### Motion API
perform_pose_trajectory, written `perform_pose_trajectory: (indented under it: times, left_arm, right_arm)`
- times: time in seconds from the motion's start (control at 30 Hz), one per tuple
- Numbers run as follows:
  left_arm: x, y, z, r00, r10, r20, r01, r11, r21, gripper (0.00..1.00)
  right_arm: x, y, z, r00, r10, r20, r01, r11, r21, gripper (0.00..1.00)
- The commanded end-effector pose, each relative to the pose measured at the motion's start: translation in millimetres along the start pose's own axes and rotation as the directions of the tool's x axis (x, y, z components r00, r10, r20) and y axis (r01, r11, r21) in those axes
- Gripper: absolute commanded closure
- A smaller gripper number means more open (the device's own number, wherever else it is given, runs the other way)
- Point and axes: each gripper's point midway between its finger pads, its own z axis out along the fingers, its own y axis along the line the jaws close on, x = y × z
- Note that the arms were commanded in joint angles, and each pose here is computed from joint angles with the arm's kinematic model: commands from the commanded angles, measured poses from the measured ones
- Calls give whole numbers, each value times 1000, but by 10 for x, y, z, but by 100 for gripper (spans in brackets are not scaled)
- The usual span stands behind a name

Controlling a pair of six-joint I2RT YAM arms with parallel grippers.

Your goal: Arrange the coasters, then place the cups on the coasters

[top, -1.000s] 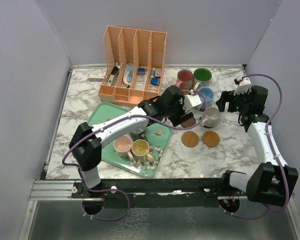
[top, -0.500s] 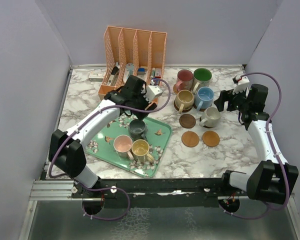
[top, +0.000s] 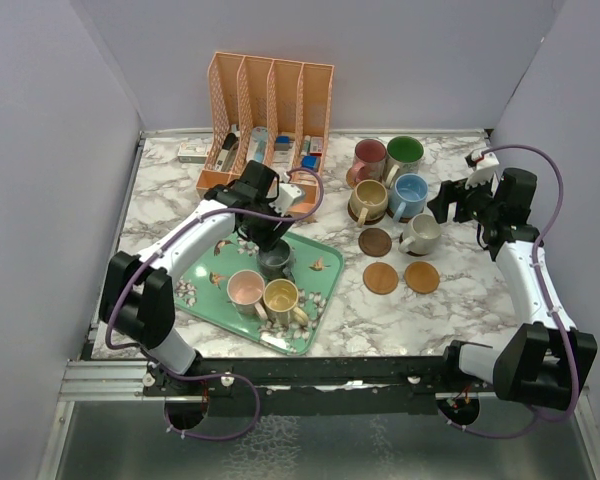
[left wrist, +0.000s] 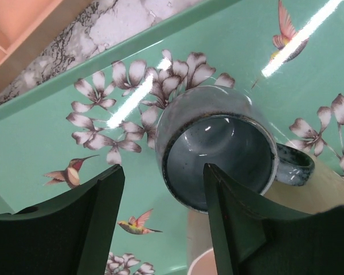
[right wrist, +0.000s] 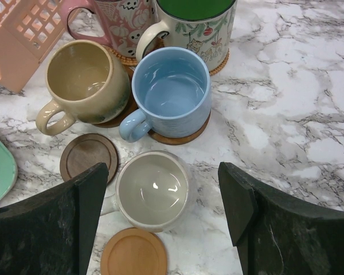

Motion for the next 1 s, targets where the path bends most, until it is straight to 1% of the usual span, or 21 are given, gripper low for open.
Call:
perform_pose_trajectory:
  times: [0.0,0.2,0.43,0.47,0.63,0.77,0.83,0.97]
  left_arm:
    - [114,-12,128,998,-31,-61,32,999,7,43]
    - [185,-26,236,994,-42,-99,44,999,19,52]
    - [148,-61,301,994,-43,-102,48,997,52,62]
    - [176,-69,369,992,-44,-120,52,997,62,64]
    - [78,-98,422,993,-42,-106,52,994,93,70]
    - [7,-184,473,996,-16,-93,29,990,139,72]
    - [-111,-191,483,998,12,-67,-2,990,140,72]
    - [-224,-233,552,998,42,-51,-35,990,139,72]
  right_arm:
    - [-80,43,-70,999,-19,27,20,1000,-15,21]
    - [-72,52,-69,999,-20,27,20,1000,-20,21]
    - [-78,50,-78,999,-23,30,23,1000,-16,21]
    - [-81,47,-79,999,-23,31,24,1000,-14,21]
    - [-83,49,-84,999,-24,33,25,1000,-13,21]
    - [-86,49,-87,999,-25,34,25,1000,-13,21]
    - [-88,50,-89,999,-26,35,26,1000,-12,21]
    - [-85,41,-90,999,-27,34,27,1000,-8,21]
